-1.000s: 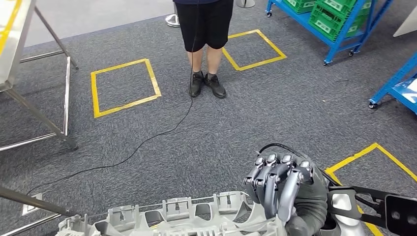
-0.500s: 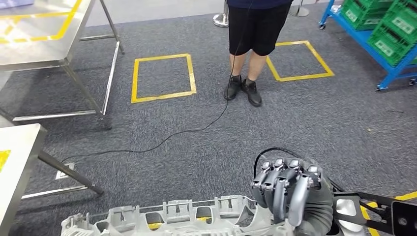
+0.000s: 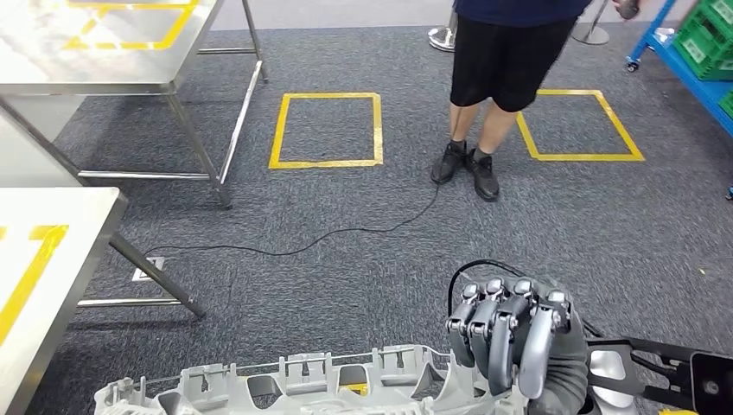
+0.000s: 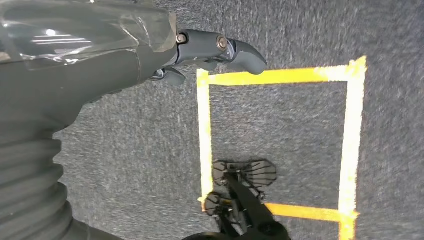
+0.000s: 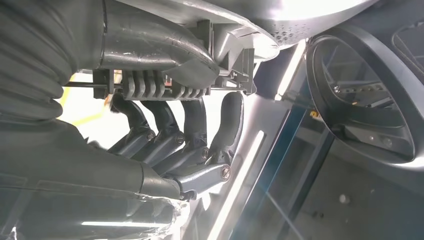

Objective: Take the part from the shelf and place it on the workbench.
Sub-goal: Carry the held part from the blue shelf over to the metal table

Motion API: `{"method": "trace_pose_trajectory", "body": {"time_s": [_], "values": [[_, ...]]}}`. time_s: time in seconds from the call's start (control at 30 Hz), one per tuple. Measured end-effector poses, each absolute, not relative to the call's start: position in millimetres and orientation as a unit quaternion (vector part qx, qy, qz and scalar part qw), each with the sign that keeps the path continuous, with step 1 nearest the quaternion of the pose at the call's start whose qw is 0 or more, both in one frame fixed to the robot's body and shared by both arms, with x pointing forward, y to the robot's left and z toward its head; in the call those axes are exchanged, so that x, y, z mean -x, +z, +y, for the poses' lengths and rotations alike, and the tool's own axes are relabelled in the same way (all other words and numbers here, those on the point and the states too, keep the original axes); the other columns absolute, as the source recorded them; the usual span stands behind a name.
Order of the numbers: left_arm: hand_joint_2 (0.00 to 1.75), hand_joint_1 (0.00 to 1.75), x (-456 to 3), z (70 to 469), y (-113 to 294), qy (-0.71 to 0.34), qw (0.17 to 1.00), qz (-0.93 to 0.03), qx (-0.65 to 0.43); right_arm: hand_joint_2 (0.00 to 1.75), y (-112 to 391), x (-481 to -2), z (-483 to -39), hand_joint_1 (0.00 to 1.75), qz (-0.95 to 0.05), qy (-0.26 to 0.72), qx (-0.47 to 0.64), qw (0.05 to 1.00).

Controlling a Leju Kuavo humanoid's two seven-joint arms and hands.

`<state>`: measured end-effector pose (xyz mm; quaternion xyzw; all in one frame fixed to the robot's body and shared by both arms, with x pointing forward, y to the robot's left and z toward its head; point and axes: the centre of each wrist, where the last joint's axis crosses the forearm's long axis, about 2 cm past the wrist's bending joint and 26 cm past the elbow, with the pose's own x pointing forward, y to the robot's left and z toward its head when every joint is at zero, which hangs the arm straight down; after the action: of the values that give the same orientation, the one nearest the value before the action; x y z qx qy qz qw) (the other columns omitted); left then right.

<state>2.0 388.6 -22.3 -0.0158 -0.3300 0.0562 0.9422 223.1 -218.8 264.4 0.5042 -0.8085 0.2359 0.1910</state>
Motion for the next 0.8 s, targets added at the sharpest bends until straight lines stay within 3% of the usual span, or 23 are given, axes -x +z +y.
{"method": "trace_pose_trajectory", "body": {"time_s": [0.8], "values": [[1.75,0.0,-5,377,-32,0.079,0.944,-0.32,0.013,1.75,253,-221,-220,1.54,-0.802,0.235,-0.509,0.207]]}}
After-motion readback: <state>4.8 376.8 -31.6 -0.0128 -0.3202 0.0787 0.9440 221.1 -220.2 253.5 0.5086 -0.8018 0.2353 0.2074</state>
